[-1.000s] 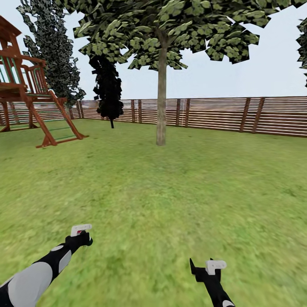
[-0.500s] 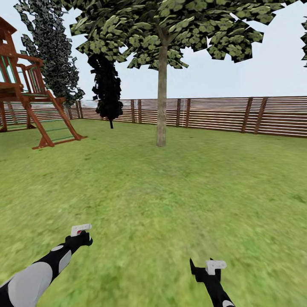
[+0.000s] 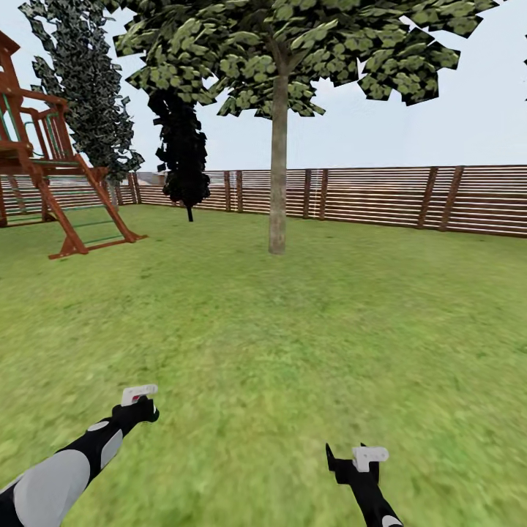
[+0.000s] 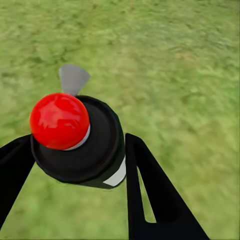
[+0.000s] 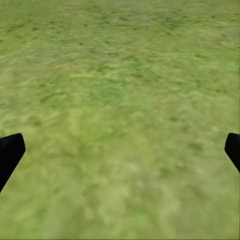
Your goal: In the garden, pick up the pesticide atomizer on the floor and spray pesticide onto both trees until each tree trunk is fully covered.
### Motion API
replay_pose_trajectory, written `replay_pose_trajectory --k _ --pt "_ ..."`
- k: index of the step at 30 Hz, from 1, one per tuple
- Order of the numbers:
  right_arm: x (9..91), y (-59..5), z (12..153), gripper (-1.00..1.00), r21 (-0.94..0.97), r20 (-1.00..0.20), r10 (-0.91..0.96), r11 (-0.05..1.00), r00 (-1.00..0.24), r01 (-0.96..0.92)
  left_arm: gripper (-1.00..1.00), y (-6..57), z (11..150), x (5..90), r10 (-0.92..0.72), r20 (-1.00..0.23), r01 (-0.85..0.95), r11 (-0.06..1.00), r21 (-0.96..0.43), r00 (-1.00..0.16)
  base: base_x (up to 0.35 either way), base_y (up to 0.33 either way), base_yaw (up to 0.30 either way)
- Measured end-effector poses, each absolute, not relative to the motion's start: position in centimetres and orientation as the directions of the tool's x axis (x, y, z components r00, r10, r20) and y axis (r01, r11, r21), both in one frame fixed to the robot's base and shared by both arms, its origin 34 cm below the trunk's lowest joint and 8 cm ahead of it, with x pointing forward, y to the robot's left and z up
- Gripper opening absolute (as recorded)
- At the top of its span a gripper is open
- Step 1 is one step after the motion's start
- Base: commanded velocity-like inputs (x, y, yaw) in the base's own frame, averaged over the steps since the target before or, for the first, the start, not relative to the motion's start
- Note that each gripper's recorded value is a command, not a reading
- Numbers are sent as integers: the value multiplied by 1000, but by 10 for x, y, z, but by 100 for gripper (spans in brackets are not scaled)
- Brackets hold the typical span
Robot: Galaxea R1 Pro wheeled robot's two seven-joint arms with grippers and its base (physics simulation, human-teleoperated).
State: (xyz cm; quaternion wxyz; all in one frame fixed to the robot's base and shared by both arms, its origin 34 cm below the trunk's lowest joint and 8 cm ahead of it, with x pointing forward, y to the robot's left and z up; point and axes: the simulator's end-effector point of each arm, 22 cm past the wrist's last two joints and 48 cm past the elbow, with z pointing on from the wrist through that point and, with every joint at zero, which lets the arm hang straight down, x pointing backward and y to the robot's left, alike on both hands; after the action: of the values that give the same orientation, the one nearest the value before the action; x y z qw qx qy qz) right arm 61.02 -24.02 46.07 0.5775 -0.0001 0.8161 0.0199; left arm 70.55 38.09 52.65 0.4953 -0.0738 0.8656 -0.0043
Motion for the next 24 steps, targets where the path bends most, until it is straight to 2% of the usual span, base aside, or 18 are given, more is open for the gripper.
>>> replay_pose_trajectory --k 24 --pt "610 -240 461 100 32 -943 23 999 -333 -23 -100 381 527 706 -132 -857 -124 989 -81 -498 338 0 0"
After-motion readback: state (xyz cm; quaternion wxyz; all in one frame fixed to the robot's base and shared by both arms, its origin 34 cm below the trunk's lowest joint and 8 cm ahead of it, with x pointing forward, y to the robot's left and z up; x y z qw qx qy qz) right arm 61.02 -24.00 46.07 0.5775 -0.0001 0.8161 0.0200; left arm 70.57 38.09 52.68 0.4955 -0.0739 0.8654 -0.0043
